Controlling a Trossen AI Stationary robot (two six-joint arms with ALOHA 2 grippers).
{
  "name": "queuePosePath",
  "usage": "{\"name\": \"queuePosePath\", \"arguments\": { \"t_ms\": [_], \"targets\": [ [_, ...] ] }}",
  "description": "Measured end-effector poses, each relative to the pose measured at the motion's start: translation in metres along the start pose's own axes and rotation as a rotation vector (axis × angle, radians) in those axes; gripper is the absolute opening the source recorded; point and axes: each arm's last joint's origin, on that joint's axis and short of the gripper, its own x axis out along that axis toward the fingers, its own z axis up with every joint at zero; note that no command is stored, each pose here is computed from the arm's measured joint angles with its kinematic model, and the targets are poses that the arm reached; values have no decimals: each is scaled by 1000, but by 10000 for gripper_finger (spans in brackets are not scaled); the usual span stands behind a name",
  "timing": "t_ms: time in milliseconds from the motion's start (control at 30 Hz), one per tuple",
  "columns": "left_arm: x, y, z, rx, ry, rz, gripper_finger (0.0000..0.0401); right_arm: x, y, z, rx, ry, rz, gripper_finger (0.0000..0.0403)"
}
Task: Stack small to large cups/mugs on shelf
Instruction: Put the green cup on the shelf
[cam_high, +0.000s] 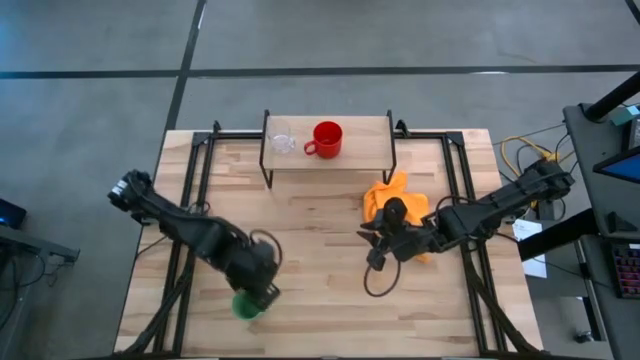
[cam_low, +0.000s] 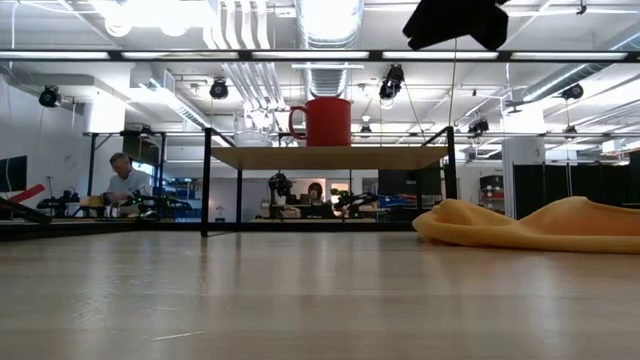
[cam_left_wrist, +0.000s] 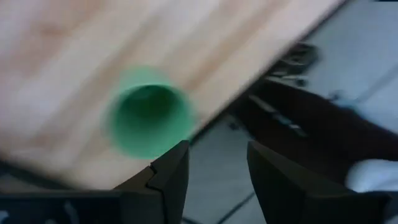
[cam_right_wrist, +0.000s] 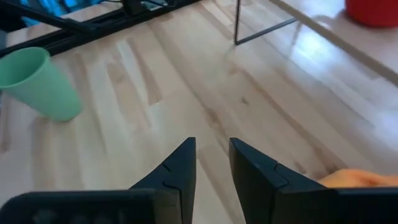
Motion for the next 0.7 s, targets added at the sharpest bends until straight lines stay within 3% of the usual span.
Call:
{"name": "queuePosePath", "arguments": {
  "t_ms": [67, 300, 700],
  "targets": [
    [14, -7, -4, 9, -6, -32, 148, 3, -3, 2, -8, -1, -15, 91],
    [54, -16, -16, 46, 33, 73, 147, 8, -10, 7, -27, -3, -41, 91],
    [98, -22, -10, 31, 34, 182, 147, 9, -11, 7, -36, -3, -43, 91]
  ]
}}
